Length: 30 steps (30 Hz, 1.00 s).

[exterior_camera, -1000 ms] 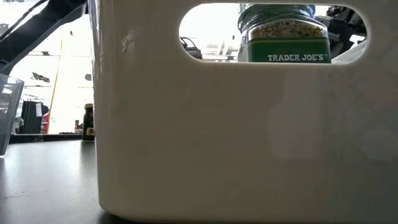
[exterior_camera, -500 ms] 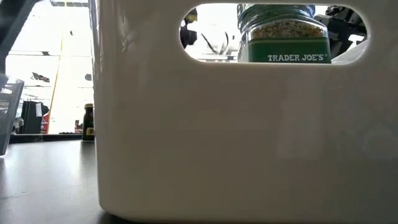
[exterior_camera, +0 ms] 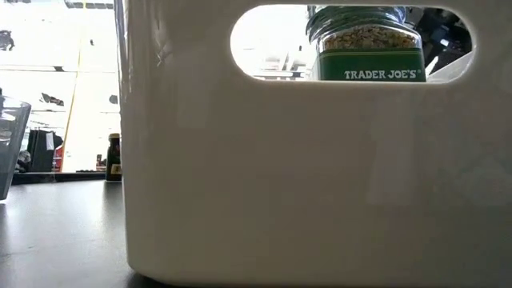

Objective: Sort spices by type
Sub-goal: Put the top center yellow seasoning bottle into the black bin

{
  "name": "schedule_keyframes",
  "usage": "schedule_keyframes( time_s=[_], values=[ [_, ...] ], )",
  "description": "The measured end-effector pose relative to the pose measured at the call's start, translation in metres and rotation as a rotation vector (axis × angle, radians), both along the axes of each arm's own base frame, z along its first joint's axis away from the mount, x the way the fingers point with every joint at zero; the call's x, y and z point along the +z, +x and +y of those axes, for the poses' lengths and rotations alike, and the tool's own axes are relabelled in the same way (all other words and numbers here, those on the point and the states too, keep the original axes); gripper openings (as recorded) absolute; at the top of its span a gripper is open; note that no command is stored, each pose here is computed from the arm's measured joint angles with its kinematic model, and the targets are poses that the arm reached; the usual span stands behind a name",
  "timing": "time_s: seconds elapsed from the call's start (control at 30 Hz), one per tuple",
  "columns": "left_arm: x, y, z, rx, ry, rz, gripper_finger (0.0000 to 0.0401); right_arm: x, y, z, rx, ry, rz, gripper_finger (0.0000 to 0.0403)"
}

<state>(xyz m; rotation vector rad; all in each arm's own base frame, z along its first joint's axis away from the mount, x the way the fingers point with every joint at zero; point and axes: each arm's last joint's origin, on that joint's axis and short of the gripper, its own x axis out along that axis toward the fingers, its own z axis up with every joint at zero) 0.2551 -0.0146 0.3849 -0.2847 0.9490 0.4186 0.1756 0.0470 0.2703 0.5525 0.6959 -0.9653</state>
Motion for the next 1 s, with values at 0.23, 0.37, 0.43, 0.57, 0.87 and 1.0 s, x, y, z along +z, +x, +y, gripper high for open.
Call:
schedule_keyframes(
  time_s=[0.23, 0.37, 0.43, 0.57, 0.87, 1.0],
  values=[
    [-0.013, -0.029, -0.064, -0.002, -0.079, -0.031, 0.0223, 0.001, 0.005, 0.002, 0.023, 0.009, -0.040, 0.0260],
    [-0.018, -0.040, -0.090, -0.051, -0.099, 0.011, 0.0223, 0.001, 0.005, 0.002, 0.013, 0.015, -0.049, 0.0260],
    [-0.021, -0.047, -0.100, -0.069, -0.097, 0.047, 0.0223, 0.001, 0.005, 0.002, 0.001, 0.023, -0.059, 0.0260],
    [-0.021, -0.061, -0.115, -0.085, -0.114, 0.069, 0.0223, 0.002, 0.006, 0.002, -0.054, 0.056, -0.106, 0.0260],
    [-0.029, -0.079, -0.151, -0.190, -0.113, 0.102, 0.0223, 0.003, 0.009, 0.003, -0.062, 0.077, -0.148, 0.0260],
    [-0.040, -0.076, -0.164, -0.203, -0.078, 0.140, 0.0224, 0.003, 0.009, 0.004, -0.083, 0.090, -0.163, 0.0260]
  ],
)
